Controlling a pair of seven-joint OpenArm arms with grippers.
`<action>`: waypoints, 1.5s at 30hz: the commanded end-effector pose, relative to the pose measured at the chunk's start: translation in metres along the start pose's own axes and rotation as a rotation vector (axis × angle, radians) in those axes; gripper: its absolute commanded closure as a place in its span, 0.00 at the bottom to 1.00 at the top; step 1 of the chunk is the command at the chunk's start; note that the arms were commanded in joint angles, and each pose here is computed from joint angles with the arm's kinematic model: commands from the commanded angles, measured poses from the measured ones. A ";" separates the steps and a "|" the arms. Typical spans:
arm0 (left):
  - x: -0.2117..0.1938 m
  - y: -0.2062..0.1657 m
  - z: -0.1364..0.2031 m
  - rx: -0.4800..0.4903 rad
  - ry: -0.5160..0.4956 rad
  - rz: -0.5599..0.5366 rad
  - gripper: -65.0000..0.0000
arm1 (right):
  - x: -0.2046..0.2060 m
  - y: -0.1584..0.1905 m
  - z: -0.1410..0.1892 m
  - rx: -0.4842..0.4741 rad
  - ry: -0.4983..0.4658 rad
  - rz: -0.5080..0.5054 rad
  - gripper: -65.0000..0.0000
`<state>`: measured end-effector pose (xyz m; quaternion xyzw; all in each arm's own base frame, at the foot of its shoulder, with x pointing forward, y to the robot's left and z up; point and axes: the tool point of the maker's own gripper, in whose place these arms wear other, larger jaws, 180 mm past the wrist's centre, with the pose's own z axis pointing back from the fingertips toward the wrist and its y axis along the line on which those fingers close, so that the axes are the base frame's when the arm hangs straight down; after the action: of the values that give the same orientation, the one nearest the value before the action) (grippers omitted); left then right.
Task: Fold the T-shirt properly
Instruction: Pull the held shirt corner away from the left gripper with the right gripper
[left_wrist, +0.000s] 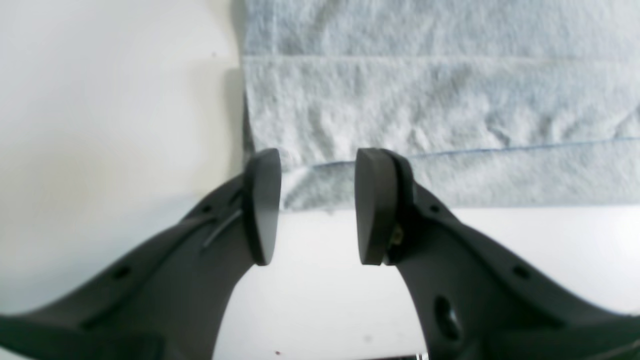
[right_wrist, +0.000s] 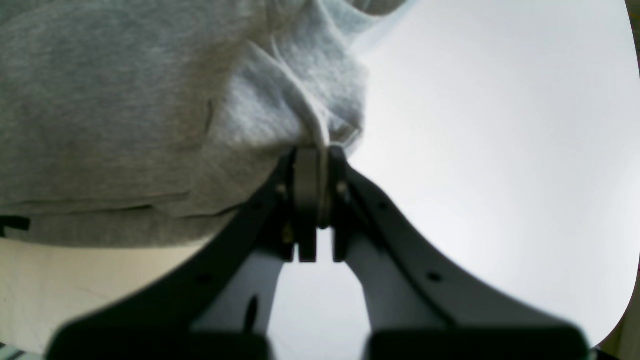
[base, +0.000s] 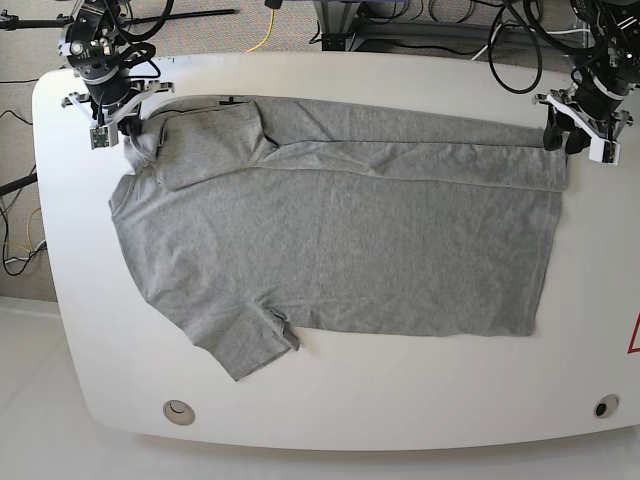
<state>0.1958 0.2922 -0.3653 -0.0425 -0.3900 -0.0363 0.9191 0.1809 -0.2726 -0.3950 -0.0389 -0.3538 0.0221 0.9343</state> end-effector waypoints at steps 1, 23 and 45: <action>0.010 -0.002 0.001 -0.011 -0.032 -0.010 0.65 | 0.010 -0.006 0.002 -0.012 -0.035 0.010 1.00; 0.004 -0.005 -0.018 -0.014 -0.013 -0.006 0.64 | 0.012 -0.007 -0.023 0.006 -0.032 -0.056 1.00; -0.016 -0.010 -0.028 -0.041 0.039 0.041 0.64 | 0.010 -0.006 -0.026 0.023 -0.022 -0.068 1.00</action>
<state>0.1971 0.2730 -0.4052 -0.0736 -0.3537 -0.0283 0.9320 0.1989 -0.2761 -0.4172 -0.0085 -0.3512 -0.0179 0.9361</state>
